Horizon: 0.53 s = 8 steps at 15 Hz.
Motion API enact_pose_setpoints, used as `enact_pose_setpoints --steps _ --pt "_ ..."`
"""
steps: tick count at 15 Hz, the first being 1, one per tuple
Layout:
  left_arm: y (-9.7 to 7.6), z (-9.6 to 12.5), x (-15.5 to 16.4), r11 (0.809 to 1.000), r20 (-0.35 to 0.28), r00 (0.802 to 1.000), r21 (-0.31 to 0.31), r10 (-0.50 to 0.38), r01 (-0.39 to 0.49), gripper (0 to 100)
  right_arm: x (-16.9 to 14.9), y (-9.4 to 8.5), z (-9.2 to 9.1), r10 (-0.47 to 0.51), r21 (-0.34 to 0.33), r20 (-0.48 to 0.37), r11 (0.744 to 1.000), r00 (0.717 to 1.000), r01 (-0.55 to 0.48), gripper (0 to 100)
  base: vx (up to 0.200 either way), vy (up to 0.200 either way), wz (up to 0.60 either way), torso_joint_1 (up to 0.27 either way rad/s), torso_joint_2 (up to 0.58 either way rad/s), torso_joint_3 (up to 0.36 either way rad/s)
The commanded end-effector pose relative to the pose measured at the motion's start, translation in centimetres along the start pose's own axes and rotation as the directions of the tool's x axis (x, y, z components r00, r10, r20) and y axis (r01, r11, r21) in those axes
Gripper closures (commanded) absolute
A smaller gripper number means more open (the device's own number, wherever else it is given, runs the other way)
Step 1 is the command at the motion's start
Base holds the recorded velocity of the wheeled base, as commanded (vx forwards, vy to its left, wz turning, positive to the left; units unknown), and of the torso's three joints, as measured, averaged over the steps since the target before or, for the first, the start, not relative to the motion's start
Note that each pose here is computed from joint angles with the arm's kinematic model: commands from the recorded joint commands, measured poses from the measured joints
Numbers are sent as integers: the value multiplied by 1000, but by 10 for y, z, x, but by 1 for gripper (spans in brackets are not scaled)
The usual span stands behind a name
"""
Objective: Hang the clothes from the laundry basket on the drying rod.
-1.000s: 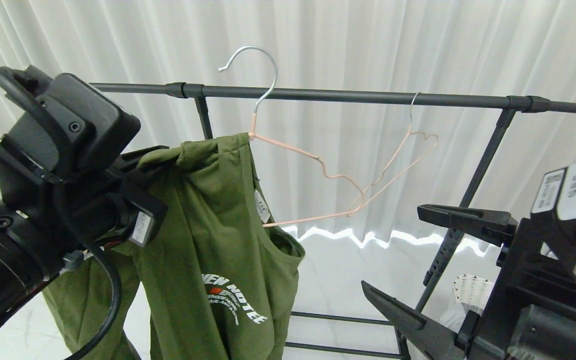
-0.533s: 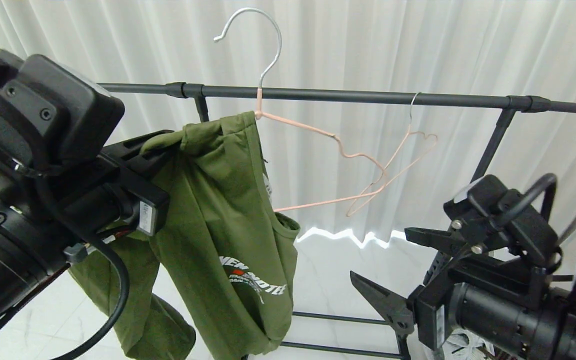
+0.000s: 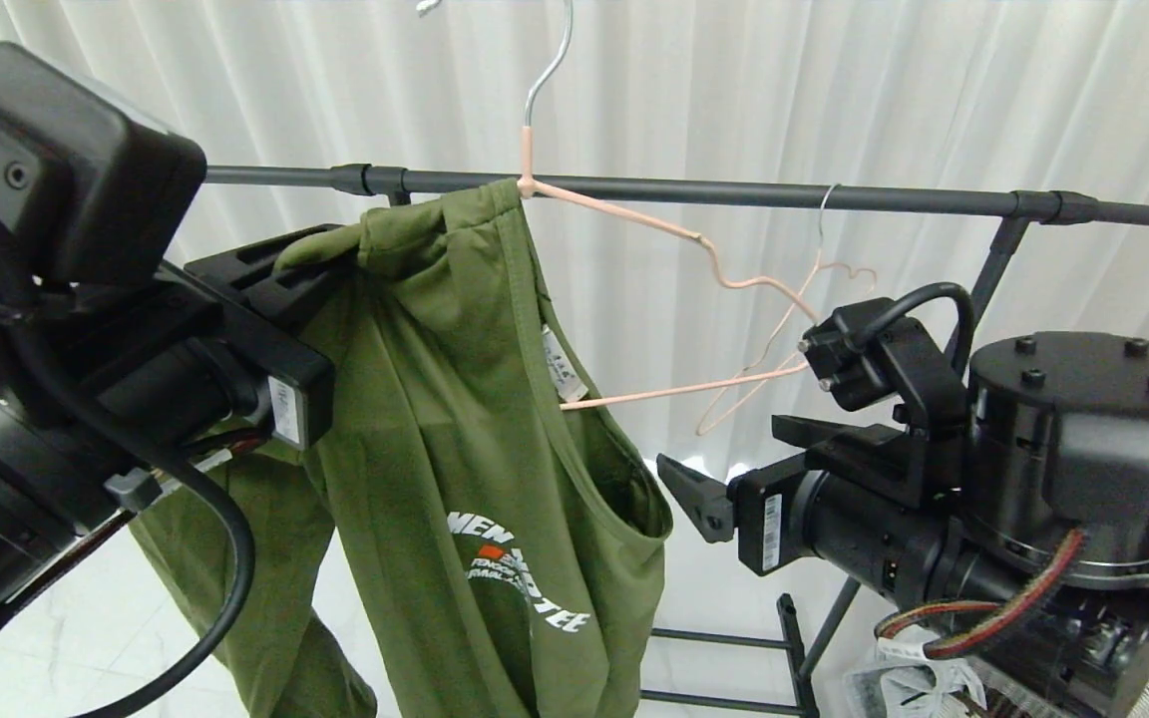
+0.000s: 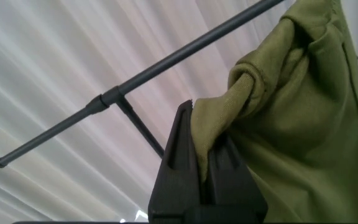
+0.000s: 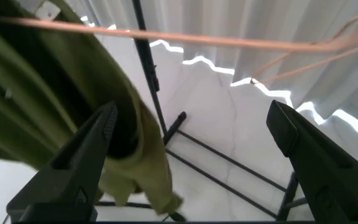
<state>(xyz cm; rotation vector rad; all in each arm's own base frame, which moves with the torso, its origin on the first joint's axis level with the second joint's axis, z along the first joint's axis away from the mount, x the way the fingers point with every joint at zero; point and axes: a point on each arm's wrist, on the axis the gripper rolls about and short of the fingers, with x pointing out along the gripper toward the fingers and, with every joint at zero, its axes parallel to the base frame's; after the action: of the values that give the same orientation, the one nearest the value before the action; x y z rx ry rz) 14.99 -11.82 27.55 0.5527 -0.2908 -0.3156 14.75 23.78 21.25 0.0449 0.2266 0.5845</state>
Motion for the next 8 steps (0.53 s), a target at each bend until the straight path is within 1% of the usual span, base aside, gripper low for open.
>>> enact_pose_setpoints --steps 1,2,4,8 --pt "0 5 1 1000 16 1000 -7 -3 3 100 11 8 -5 9 -10 -16 1000 1000 -9 0 0 0 0 0 0 0" --pt "0 7 1 1000 23 1000 -9 -2 2 100 11 11 -5 16 -10 -16 1000 1000 -16 0 0 0 0 0 0 0" --pt "0 14 2 1000 49 999 -19 -6 7 100 17 15 -10 19 -19 -33 1000 999 -19 0 0 0 0 0 0 0" --pt "0 15 1 1000 55 998 -22 -9 10 100 24 13 -14 3 -21 -48 1000 999 -4 0 0 0 0 0 0 0"
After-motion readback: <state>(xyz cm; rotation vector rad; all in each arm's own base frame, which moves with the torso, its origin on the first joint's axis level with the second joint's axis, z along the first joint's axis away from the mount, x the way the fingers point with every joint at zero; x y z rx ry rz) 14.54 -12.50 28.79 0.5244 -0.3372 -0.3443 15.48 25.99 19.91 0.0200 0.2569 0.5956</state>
